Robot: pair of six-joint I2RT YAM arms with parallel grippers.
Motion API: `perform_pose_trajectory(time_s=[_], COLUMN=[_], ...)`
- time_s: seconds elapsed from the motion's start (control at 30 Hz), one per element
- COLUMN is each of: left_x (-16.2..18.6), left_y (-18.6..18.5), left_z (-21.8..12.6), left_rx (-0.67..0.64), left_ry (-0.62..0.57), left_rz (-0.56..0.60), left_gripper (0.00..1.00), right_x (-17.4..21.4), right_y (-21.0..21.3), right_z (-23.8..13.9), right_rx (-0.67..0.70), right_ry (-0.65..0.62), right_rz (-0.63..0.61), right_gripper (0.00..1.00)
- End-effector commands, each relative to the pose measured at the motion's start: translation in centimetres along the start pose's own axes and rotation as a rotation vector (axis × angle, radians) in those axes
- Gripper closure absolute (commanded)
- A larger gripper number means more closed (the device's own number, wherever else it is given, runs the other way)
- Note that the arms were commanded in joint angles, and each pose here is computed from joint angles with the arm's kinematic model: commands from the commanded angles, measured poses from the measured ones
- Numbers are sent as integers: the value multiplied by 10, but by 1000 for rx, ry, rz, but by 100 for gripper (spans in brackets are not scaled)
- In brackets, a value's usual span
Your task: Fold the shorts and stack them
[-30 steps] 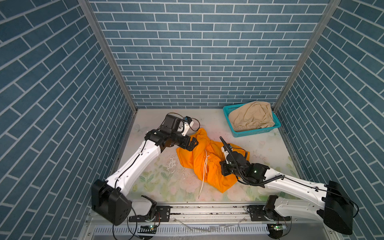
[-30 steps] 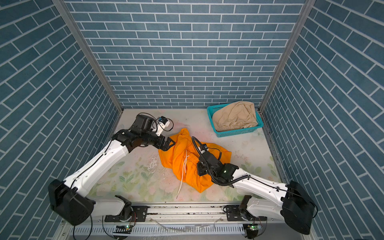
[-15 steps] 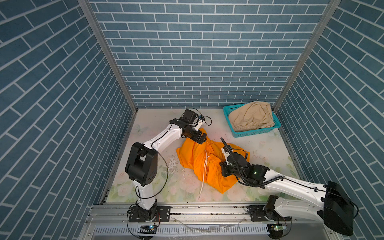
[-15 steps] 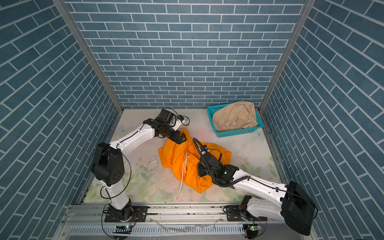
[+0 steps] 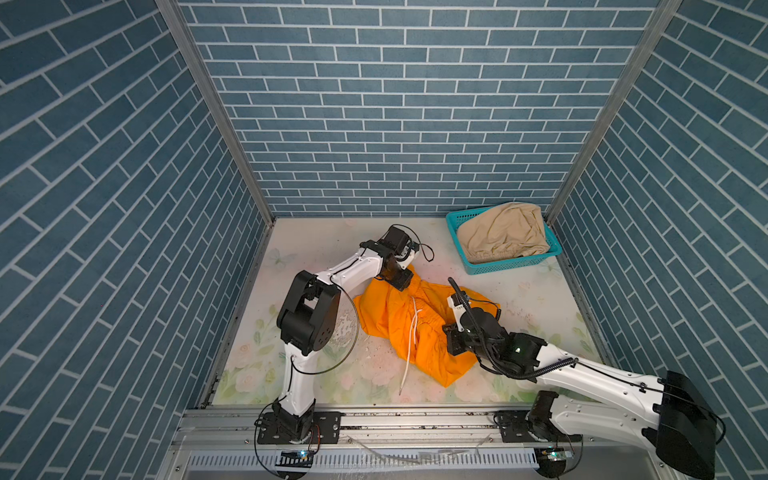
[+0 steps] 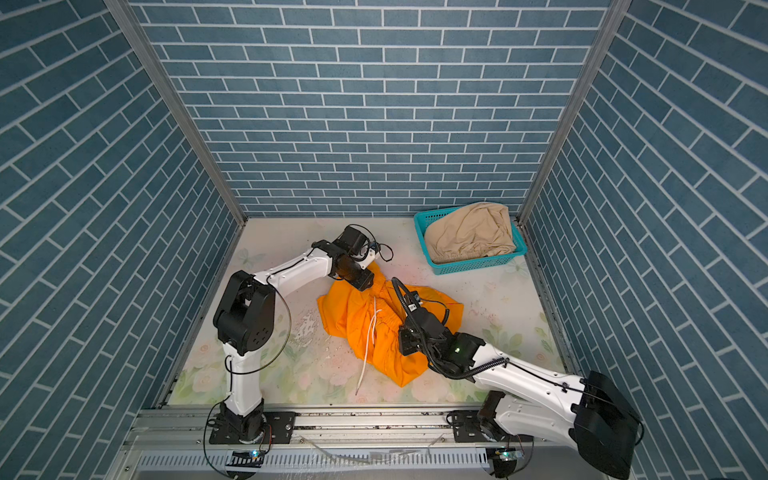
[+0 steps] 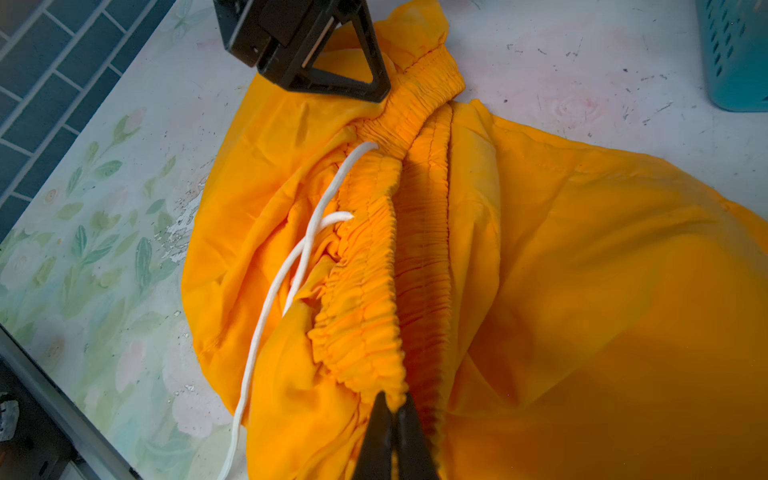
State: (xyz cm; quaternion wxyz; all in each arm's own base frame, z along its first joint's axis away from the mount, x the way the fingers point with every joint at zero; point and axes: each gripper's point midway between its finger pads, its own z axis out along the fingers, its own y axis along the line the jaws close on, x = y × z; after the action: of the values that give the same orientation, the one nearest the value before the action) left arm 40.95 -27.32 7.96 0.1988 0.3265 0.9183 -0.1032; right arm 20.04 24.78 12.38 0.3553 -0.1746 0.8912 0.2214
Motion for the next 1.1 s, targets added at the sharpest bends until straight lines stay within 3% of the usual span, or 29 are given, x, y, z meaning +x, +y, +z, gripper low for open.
perform_pose_trajectory(time_s=[0.0, 0.1, 0.27, 0.4, 0.5, 0.6, 0.67, 0.8, 0.9, 1.0, 1.07], left_x=[-10, -19, -22, 4, 32, 69, 96, 140, 141, 120, 102], left_y=[13, 16, 23, 24, 18, 12, 10, 17, 22, 22, 21], left_z=[-14, -44, -127, -186, -203, -186, -166, -143, -156, -172, -176], left_rx=[-63, -71, -137, -181, -180, -149, -141, -197, -232, -221, -208], left_ry=[-11, -73, -228, -349, -413, -404, -354, -260, -290, -339, -350], left_rz=[-23, -45, -90, -154, -220, -297, -350, -445, -447, -406, -377], left_gripper=[100, 100, 100, 100, 100, 88, 72, 63, 41, 22, 15], right_x=[1, -5, -31, -74, -108, -127, -130, -119, -105, -93, -86], right_y=[-12, -15, -23, -21, -12, -9, -9, -12, -14, -16, -18], right_z=[-4, -10, -24, -41, -47, -32, -16, 18, 30, 29, 25], right_rx=[48, 73, 109, 92, 44, 17, 1, -6, -16, -22, -26], right_ry=[-9, -17, -41, -105, -130, -92, -49, 47, 109, 119, 113], right_rz=[6, -17, -65, -107, -138, -162, -167, -188, -208, -225, -232], right_gripper=[100, 100, 100, 100, 100, 100, 100, 100, 100, 100, 100])
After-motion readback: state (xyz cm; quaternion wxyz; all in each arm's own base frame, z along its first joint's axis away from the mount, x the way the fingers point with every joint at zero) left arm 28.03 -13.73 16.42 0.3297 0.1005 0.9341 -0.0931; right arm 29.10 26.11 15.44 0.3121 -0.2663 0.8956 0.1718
